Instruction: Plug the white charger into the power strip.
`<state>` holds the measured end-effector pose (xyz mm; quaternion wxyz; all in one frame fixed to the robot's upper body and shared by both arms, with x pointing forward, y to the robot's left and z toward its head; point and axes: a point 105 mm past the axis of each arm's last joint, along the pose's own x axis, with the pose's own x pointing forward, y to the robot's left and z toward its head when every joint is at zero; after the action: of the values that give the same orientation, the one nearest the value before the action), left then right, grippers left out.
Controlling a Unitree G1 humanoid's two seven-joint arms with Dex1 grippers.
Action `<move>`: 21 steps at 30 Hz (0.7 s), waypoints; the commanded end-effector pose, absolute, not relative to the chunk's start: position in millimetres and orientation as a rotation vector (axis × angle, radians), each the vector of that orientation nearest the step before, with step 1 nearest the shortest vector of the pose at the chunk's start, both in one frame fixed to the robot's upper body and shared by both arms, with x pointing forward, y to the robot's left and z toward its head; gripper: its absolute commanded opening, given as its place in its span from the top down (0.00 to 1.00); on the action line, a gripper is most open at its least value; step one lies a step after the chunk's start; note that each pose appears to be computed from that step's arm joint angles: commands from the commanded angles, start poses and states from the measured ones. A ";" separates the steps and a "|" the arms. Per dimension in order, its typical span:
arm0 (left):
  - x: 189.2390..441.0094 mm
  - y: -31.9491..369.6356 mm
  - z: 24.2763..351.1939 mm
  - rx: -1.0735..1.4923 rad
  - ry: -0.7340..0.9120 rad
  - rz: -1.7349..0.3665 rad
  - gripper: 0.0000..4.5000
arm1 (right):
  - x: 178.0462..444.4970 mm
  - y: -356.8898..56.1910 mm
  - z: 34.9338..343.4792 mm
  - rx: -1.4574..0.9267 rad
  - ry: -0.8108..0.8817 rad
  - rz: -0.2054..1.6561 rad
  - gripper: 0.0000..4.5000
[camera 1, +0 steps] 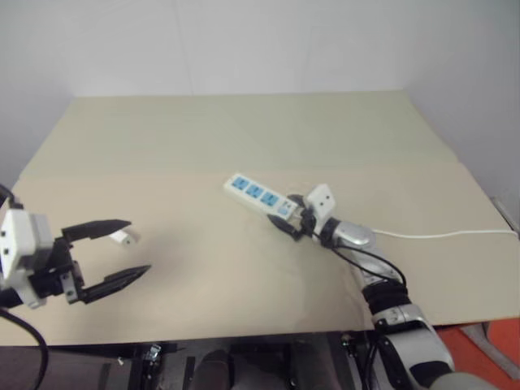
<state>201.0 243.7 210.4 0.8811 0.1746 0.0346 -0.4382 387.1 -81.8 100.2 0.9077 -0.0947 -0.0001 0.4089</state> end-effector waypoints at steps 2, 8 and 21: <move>199.7 241.0 218.1 0.392 0.042 -0.917 0.00 | 388.4 -72.8 110.7 -0.186 -0.058 0.889 0.01; 199.7 240.9 219.1 0.396 0.040 -0.918 0.00 | 393.1 -63.4 104.2 -0.149 -0.038 0.922 0.01; 197.0 243.0 221.2 0.402 0.046 -0.913 0.00 | 382.3 -61.9 87.9 -0.140 0.000 1.035 0.24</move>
<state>198.5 244.6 211.7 0.8821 0.1742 0.0343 -0.4363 390.8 -63.9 95.5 0.8775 -0.0753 -0.0048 0.4736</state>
